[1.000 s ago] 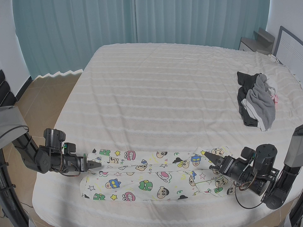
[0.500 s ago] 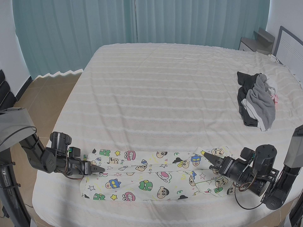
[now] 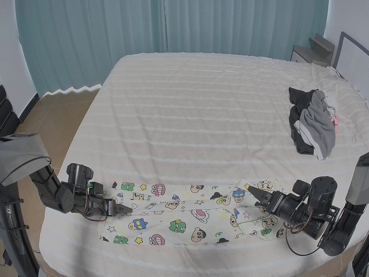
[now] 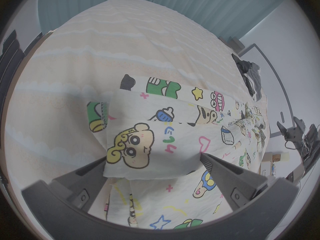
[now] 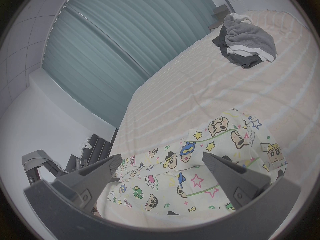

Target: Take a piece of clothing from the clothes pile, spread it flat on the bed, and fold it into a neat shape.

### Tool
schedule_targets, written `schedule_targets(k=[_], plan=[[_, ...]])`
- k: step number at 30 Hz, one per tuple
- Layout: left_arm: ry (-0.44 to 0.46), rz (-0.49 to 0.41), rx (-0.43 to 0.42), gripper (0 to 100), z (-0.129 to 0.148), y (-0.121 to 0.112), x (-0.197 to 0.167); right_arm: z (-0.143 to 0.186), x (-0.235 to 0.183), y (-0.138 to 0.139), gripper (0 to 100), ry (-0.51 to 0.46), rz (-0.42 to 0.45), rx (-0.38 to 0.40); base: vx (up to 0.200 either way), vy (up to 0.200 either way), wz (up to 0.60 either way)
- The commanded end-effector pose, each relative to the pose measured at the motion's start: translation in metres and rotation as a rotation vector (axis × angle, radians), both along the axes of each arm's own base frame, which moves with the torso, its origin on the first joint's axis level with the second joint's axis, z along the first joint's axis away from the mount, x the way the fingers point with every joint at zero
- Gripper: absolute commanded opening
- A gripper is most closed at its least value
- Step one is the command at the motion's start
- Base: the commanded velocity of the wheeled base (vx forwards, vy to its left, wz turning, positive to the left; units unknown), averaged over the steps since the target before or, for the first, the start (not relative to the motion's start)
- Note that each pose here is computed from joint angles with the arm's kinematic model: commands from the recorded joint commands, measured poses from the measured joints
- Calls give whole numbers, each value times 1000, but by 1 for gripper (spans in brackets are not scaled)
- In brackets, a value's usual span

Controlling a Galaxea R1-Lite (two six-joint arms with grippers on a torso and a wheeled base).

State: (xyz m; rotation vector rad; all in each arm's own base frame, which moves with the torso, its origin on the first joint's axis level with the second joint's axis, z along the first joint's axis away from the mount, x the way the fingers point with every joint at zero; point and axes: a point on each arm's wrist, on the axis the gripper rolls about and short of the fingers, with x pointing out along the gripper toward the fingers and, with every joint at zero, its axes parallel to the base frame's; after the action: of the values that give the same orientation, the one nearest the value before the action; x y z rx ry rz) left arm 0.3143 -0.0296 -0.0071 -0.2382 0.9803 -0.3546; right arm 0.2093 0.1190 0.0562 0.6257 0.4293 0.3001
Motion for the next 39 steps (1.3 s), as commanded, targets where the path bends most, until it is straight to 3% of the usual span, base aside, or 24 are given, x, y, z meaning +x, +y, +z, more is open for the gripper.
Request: schedule_targets(k=[1, 2, 3, 14, 21, 35, 39], plan=[[19, 8, -9, 100, -7, -2, 3, 2, 0, 0, 100, -13, 1, 8, 0, 0, 0], [23, 12, -14, 100, -7, -4, 4, 2, 0, 0, 100, -13, 1, 8, 0, 0, 0], [24, 15, -17, 0, -7, -5, 4, 2, 0, 0, 100, -13, 1, 8, 0, 0, 0], [50, 9, -14, 0, -8, -6, -6, 1, 0, -2, 100, -8, -6, 5, 0, 0, 0], [-3, 17, -19, 0, 14, -4, -12, 1, 0, -2, 100, -9, -9, 5, 0, 0, 0], [-23, 148, -28, 0, 55, 39, -31, 3, 2, -5, 100, -17, -19, 8, 0, 0, 0], [-29, 177, -75, 0, 59, 56, -36, 4, 2, -5, 100, -18, -21, 10, 0, 0, 0]])
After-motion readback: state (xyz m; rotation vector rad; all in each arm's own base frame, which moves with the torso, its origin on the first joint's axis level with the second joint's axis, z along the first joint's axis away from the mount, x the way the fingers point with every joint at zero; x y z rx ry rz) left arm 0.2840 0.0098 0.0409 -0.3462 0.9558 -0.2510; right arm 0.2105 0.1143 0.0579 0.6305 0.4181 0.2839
